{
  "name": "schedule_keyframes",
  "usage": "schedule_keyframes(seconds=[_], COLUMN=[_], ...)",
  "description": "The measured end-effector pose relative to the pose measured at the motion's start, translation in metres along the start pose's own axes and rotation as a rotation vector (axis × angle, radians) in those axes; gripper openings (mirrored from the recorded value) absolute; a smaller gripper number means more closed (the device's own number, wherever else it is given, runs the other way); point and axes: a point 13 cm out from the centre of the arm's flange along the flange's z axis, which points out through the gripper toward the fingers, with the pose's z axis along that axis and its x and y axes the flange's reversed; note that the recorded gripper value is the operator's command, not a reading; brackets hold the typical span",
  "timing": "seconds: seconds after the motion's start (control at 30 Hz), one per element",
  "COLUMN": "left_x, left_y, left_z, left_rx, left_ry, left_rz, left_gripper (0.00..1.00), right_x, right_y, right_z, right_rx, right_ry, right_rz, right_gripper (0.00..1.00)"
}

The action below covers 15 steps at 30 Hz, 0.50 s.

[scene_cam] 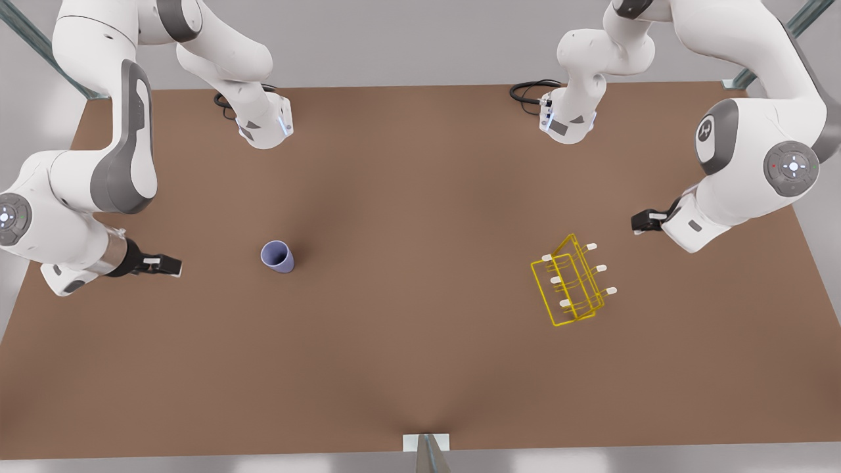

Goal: Place the cup on the cup holder

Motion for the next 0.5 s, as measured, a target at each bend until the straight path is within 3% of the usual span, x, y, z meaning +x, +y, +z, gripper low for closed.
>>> schedule_keyframes(seconds=[0.23, 0.33, 0.5], left_x=[-0.003, -0.001, 0.003], left_y=[0.001, 0.003, 0.004], left_z=[0.009, 0.016, 0.021], left_rx=[0.001, 0.002, 0.001], left_ry=[0.018, 0.043, 0.068], left_rz=[-0.006, -0.007, -0.007], left_gripper=[1.00, 1.00, 1.00], right_x=[-0.003, 0.006, 0.047], right_y=[0.002, 0.011, 0.131], right_z=[-0.001, 0.021, 0.083], right_rx=[0.003, 0.009, 0.040], right_ry=[-0.015, 0.027, 0.110], right_rz=[0.001, -0.013, -0.187], right_gripper=[1.00, 1.00, 1.00])
